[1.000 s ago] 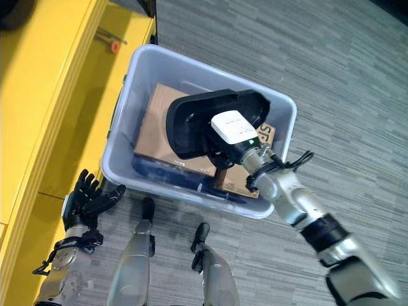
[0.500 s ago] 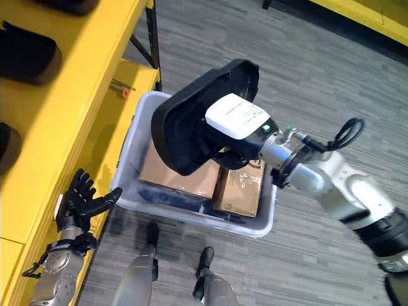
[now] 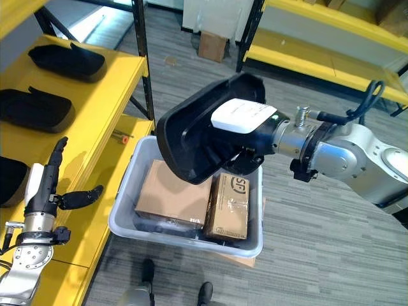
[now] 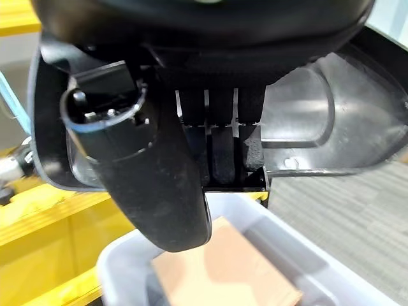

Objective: Move parts from the plastic box to the shelf.

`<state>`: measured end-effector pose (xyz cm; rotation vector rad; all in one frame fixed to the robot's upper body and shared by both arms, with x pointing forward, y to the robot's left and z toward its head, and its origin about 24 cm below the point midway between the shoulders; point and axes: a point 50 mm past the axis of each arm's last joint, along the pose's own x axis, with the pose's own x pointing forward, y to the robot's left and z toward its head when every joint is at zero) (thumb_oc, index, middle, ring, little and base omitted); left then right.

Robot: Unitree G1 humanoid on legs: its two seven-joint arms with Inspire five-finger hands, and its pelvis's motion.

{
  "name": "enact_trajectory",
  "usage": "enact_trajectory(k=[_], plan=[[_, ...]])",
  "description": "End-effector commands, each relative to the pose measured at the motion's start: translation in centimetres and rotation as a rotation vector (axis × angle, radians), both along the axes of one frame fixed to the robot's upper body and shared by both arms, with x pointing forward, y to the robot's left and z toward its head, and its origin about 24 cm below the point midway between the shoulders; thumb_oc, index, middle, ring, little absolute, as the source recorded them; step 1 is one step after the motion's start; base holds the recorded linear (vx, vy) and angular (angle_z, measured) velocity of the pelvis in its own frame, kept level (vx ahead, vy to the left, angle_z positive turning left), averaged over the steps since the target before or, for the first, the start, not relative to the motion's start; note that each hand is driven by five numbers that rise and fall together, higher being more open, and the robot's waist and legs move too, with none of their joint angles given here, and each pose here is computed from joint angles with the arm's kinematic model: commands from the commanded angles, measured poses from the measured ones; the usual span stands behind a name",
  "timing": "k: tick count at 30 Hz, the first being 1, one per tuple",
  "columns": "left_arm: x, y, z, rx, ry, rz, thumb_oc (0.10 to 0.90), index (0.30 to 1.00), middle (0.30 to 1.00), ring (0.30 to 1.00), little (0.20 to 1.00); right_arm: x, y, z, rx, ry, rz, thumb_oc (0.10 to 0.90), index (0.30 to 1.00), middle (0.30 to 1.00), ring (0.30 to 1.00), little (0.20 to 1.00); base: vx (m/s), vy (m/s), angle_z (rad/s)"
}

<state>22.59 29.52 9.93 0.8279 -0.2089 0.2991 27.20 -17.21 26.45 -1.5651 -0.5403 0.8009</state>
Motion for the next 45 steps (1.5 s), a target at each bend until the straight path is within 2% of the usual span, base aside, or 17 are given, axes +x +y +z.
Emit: enact_trajectory(k=[1,2,4,5,6,9,10,11,16,20,29,45], plan=[[0.2,-1.3,5.3,0.271,-0.218,-0.134,0.900,1.000,1.000,1.000,1.000,0.6,0.8,1.8,0.103,0.004,0.039,0.400,0.300,0.300,0.300,0.300,0.04,-0.009,0.03],[0.4,-1.8,6.3,0.371,-0.237,-0.169,0.900,1.000,1.000,1.000,1.000,0.9,0.9,1.3,0.083,0.037,0.036,0.400,0.300,0.300,0.300,0.300,0.02,-0.005,0.03],[0.6,-2.1,6.7,0.419,-0.244,-0.188,0.900,1.000,1.000,1.000,1.000,1.1,1.0,1.4,0.072,0.032,0.037,0.400,0.300,0.300,0.300,0.300,0.00,0.000,0.00],[0.8,-2.8,7.9,0.565,-0.270,-0.238,0.900,1.000,1.000,1.000,1.000,1.5,1.5,1.1,0.039,0.042,0.047,0.400,0.300,0.300,0.300,0.300,0.02,-0.019,0.04],[0.8,-3.3,8.4,0.625,-0.277,-0.276,0.900,1.000,1.000,1.000,1.000,1.8,1.5,0.9,0.023,0.056,0.034,0.400,0.300,0.300,0.300,0.300,0.02,-0.019,0.04],[0.8,-4.6,10.0,0.782,-0.322,-0.350,0.900,1.000,1.000,1.000,1.000,2.4,1.9,0.3,-0.006,0.077,0.039,0.400,0.300,0.300,0.300,0.300,0.02,-0.004,0.04],[0.8,-4.6,10.0,0.784,-0.322,-0.350,0.900,1.000,1.000,1.000,1.000,2.4,1.9,0.4,-0.005,0.077,0.038,0.400,0.300,0.300,0.300,0.300,0.04,-0.018,0.03],[0.7,-5.7,11.4,0.923,-0.365,-0.404,0.900,1.000,1.000,1.000,1.000,2.6,2.3,0.0,-0.025,0.100,0.045,0.400,0.300,0.300,0.300,0.300,0.00,0.000,0.00],[0.5,-7.8,12.9,1.090,-0.425,-0.505,0.900,1.000,1.000,1.000,1.000,2.8,2.7,-0.5,-0.058,0.131,0.050,0.400,0.300,0.300,0.300,0.300,0.01,-0.006,0.01],[0.1,-10.4,14.0,1.256,-0.479,-0.641,0.900,1.000,1.000,1.000,1.000,2.8,2.8,-0.9,-0.087,0.164,0.056,0.400,0.300,0.300,0.300,0.300,0.01,-0.013,0.02],[0.3,-12.9,13.8,1.376,-0.479,-0.806,0.900,1.000,1.000,1.000,1.000,2.3,3.0,-0.6,-0.080,0.160,0.082,0.400,0.300,0.300,0.300,0.300,0.03,-0.016,0.07],[1.2,-11.3,10.8,1.307,-0.333,-0.768,0.900,1.000,1.000,1.000,1.000,2.3,3.0,-0.3,0.005,0.160,0.089,0.400,0.300,0.300,0.300,0.300,0.01,-0.001,0.00]])
